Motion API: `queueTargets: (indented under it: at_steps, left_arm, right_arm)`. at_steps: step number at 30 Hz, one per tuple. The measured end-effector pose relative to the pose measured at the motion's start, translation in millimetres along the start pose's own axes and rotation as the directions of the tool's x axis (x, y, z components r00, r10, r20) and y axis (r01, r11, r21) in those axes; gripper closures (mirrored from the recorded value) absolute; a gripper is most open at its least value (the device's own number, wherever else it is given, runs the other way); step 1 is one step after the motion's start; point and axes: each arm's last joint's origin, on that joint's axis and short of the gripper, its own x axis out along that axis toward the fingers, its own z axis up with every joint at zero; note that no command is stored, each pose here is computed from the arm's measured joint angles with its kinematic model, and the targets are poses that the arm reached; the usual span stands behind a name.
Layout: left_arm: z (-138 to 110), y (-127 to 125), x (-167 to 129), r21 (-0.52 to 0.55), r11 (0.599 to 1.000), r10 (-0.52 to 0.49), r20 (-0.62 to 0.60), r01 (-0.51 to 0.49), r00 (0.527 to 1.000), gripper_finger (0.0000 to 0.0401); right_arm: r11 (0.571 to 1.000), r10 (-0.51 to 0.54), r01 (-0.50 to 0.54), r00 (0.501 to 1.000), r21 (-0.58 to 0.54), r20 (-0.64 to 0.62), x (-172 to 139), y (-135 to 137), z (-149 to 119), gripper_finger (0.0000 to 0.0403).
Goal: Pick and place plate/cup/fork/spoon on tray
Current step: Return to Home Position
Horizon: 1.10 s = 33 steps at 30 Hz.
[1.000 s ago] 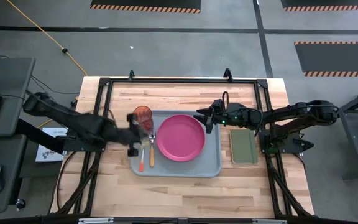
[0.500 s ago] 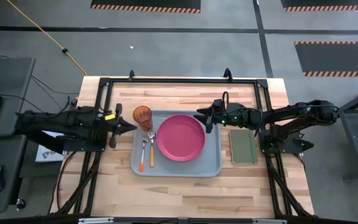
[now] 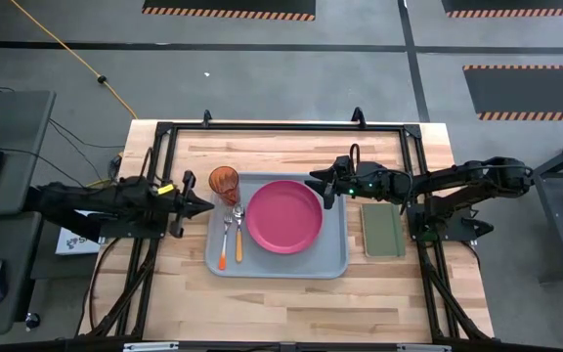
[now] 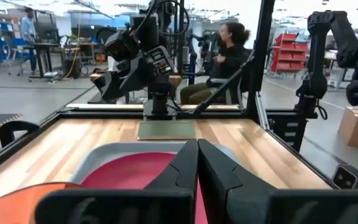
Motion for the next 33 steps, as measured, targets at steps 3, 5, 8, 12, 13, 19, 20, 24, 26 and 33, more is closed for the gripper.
queueTargets:
  at_steps: [3,5,8,12,13,19,20,24,26,33]
  left_arm:
    - [-12.1,0.3,2.3,0.000,1.000,0.000,0.016,0.000,1.000,0.0401]
    - [-17.0,0.5,3.1,0.002,1.000,-0.002,0.056,0.002,0.998,0.0401]
    - [-21.5,0.6,3.7,0.007,1.000,-0.001,0.047,0.001,0.999,0.0401]
    - [-20.4,0.5,3.6,0.004,1.000,-0.003,0.054,0.003,0.999,0.0401]
    - [-20.4,0.5,3.5,0.005,1.000,-0.004,0.054,0.004,0.999,0.0401]
    - [-20.5,0.7,3.6,0.018,1.000,0.004,0.053,-0.005,0.999,0.0401]
    - [-20.6,0.8,3.6,0.019,1.000,0.005,0.052,-0.006,0.999,0.0401]
    - [-21.1,1.0,3.6,0.018,1.000,0.013,0.047,-0.014,0.999,0.0401]
    - [-21.3,1.3,3.6,0.024,0.999,0.022,0.045,-0.023,0.999,0.0400]
    - [-21.4,1.5,3.6,0.027,0.999,0.030,0.044,-0.031,0.999,0.0400]
  right_arm:
    - [1.000,0.000,0.000,1.000,-0.001,0.000,0.0,0.0,0.0,0.0208]
    - [1.000,0.001,-0.001,1.000,-0.002,0.000,0.0,0.0,0.0,0.0208]
    - [1.000,0.003,-0.003,1.000,-0.003,-0.001,0.0,0.1,0.0,0.0208]
    - [1.000,0.017,-0.017,1.000,-0.003,-0.008,-0.1,0.5,-0.1,0.0208]
    - [1.000,0.021,-0.021,1.000,-0.004,-0.009,-0.3,0.7,0.0,0.0208]
    - [0.997,0.050,-0.051,0.999,-0.063,-0.013,-10.2,4.0,7.5,0.0208]
    - [0.996,0.050,-0.051,0.999,-0.080,-0.013,-13.2,4.5,9.4,0.0208]
    - [0.991,0.006,-0.011,0.999,-0.137,-0.041,-27.5,3.8,14.2,0.0220]
    - [0.990,-0.026,0.020,0.999,-0.143,-0.042,-35.8,1.7,15.5,0.0243]
    - [0.990,-0.105,0.102,0.994,-0.096,-0.027,-72.6,-21.1,19.8,0.0391]
